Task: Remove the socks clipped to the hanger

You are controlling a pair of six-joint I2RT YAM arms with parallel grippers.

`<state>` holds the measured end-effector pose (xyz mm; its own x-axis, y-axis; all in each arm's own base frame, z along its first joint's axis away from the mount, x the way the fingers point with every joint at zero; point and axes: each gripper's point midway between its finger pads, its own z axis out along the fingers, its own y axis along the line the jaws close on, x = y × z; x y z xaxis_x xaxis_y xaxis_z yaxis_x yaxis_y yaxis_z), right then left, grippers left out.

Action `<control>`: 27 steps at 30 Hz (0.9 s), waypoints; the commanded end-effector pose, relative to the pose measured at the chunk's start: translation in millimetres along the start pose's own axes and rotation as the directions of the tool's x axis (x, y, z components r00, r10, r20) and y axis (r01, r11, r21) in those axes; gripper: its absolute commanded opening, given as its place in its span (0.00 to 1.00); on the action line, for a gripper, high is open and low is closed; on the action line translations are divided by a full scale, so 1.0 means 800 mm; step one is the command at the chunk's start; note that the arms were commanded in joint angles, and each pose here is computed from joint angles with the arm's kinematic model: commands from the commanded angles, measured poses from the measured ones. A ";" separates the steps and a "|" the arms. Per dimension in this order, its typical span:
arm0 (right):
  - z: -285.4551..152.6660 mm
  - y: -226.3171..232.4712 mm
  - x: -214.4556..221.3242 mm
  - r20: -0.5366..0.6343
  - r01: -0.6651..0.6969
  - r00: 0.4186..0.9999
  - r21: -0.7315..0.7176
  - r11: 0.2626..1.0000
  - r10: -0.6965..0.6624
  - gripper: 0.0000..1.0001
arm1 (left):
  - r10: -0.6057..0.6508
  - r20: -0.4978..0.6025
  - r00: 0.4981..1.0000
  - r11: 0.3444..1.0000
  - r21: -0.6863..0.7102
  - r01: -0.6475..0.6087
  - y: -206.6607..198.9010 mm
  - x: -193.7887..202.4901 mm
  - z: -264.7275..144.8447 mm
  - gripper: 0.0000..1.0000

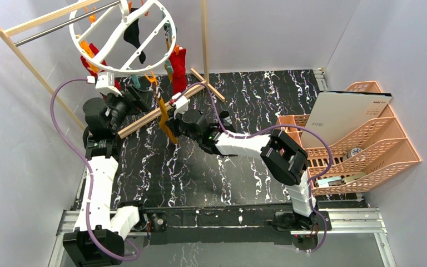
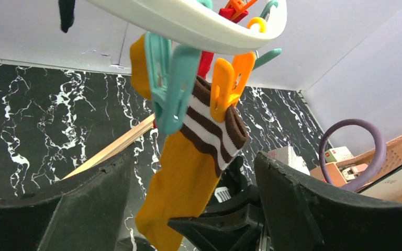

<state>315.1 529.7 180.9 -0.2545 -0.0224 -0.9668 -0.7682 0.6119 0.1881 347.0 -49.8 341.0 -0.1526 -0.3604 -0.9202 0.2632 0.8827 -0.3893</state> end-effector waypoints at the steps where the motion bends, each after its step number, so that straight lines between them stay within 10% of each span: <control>1: -0.007 0.001 -0.030 0.052 -0.007 0.999 0.015 1.000 0.007 0.01 | -0.011 0.114 0.993 0.998 0.062 0.004 -0.025 -0.036 -0.013 0.81; 27: 0.024 -0.022 -0.006 -0.005 0.037 0.999 0.315 0.948 -0.038 0.01 | -0.065 0.192 0.979 0.995 0.087 0.049 -0.029 -0.065 0.004 0.76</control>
<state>332.4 538.5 174.7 -0.2337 -0.0525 -0.9709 -0.6151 0.7813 0.1058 351.0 -55.2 382.3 -0.0321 -0.4742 -0.8798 0.3296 0.8260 -0.4572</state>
